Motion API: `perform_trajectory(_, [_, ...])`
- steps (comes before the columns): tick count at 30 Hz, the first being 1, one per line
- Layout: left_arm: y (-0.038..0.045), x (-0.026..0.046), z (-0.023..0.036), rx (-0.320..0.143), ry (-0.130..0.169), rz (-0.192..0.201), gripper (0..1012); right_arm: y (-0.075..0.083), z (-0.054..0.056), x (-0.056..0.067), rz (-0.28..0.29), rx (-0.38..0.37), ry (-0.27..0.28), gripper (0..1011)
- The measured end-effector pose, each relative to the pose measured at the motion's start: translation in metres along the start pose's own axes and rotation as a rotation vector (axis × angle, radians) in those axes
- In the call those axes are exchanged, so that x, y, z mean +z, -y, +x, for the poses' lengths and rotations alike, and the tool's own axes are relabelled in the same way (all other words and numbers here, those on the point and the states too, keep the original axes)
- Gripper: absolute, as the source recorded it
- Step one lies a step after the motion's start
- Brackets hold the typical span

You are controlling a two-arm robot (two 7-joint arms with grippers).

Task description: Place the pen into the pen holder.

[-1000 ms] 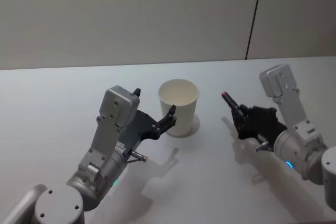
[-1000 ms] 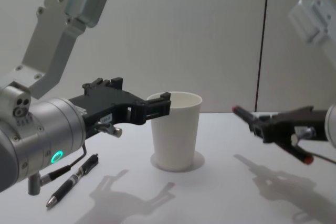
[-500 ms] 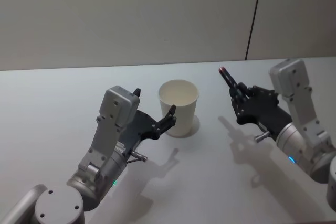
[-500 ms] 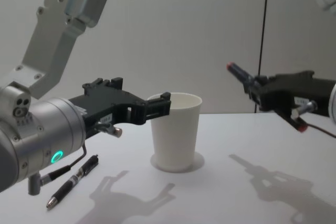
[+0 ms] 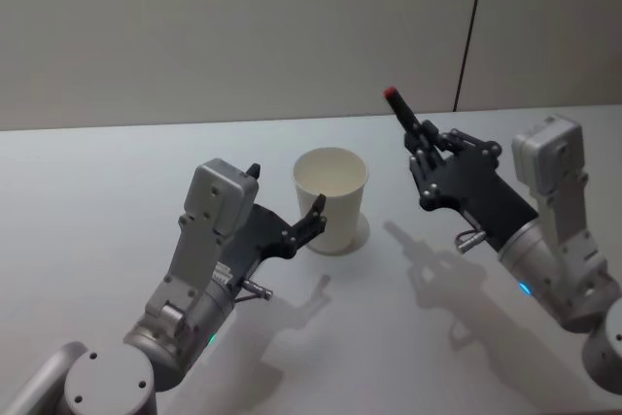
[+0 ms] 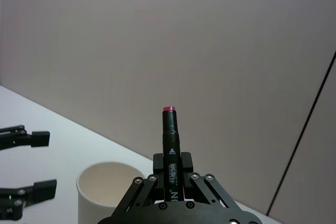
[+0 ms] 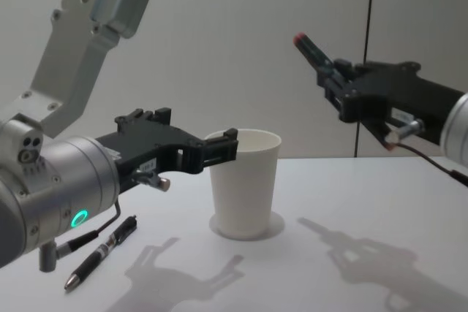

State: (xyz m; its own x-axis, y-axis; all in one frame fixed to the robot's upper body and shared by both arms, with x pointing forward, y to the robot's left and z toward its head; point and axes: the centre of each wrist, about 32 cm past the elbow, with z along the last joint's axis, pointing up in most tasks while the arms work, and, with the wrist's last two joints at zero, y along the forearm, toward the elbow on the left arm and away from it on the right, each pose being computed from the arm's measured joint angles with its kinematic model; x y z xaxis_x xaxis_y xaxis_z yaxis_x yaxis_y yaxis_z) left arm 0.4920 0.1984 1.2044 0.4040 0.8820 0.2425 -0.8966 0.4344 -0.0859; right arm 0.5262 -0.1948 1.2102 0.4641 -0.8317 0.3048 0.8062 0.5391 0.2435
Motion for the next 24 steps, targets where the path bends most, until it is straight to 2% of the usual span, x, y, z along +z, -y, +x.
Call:
perform_trajectory(6, [0.0, 0.0, 0.0, 0.0, 0.0, 0.0, 1000, -0.016, -0.001, -0.011, 0.111, 0.029, 0.0, 178])
perform_trajectory(11, [0.0, 0.0, 0.0, 0.0, 0.0, 0.0, 1000, -0.032, -0.004, -0.02, 0.17, 0.037, -0.003, 177])
perform_trajectory(18, [0.0, 0.0, 0.0, 0.0, 0.0, 0.0, 1000, -0.049, -0.005, -0.026, 0.221, 0.03, 0.004, 177])
perform_trajectory(24, [0.0, 0.0, 0.0, 0.0, 0.0, 0.0, 1000, -0.059, -0.008, -0.032, 0.24, 0.02, 0.003, 177])
